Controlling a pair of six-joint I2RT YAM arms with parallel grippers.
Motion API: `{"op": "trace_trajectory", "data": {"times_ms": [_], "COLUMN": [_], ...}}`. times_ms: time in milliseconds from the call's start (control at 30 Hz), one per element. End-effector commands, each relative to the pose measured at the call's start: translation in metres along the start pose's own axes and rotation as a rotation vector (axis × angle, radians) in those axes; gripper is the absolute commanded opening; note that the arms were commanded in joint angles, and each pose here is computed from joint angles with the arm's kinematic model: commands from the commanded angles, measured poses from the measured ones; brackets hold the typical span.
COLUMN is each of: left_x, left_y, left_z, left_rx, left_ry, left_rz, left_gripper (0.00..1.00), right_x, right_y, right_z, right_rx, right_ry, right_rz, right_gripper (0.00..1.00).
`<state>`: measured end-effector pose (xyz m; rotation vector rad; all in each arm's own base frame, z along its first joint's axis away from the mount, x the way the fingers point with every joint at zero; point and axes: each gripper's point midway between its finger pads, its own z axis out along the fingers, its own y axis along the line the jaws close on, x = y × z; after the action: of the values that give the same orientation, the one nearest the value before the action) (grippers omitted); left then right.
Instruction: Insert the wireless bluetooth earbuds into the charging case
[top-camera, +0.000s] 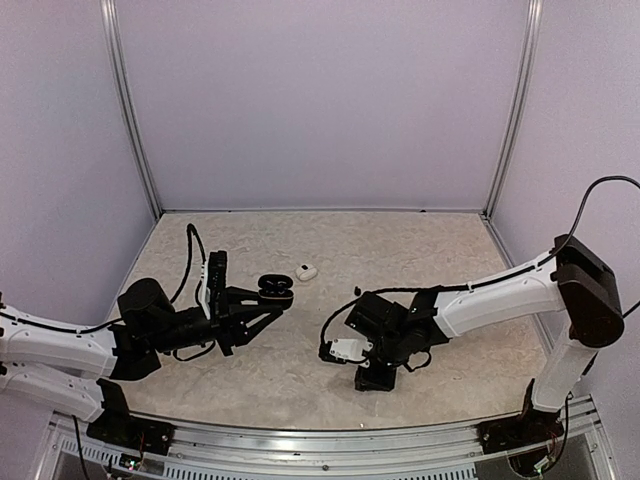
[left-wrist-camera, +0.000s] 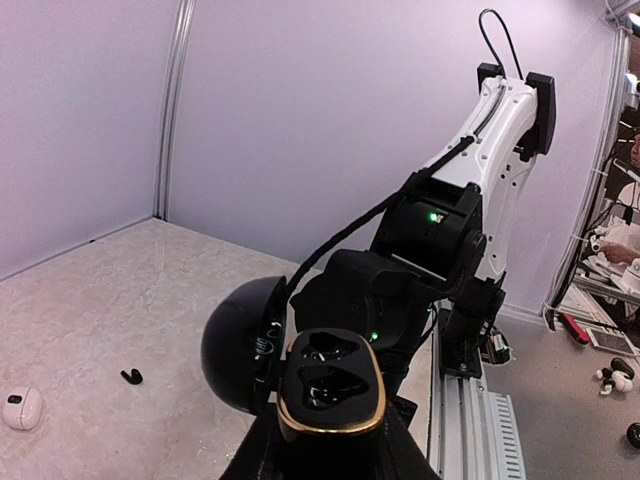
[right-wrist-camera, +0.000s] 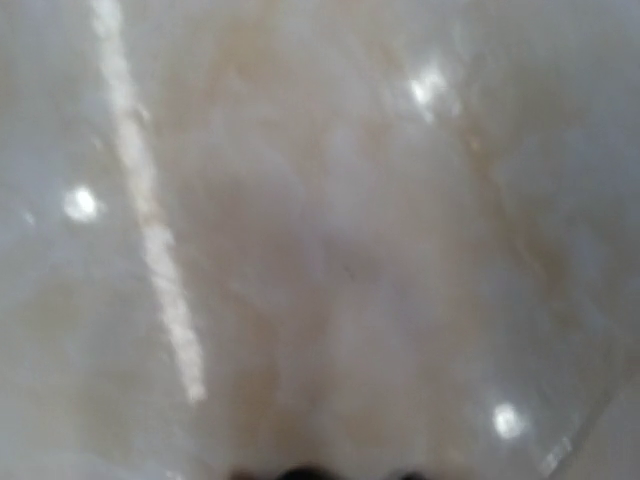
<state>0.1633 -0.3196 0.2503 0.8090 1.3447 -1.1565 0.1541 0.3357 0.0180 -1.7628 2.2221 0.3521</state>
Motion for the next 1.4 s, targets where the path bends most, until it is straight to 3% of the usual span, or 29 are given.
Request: {"op": "trace_trajectory", "data": {"times_ms": [0,500,867,1367], "left_x": [-0.016,-0.018,-0.018,-0.015], "left_y": [-0.005,-0.003,-0.004,-0.003], "left_z": [0.003,0.003,0.004,0.004], "left_rx": [0.018,0.007,0.013,0.01], "left_ry": [-0.032,-0.036,-0.038,-0.028], "left_rz": [0.026,0.038,0.039,0.037], "left_gripper": [0.0,0.0,0.0,0.0], "right_x": [0.042,0.051,0.023,0.026], "right_y": [-0.014,-0.02,-0.009,-0.006], "right_z": [0.001,-0.012,-0.012,0.002], "right_rx": [0.104,0.15,0.059,0.026], "right_ry": [0.195,0.298,0.238,0.341], "right_rz": [0.017,0.094,0.072,0.073], "right_gripper": [0.4,0.47,0.46,0.32]}}
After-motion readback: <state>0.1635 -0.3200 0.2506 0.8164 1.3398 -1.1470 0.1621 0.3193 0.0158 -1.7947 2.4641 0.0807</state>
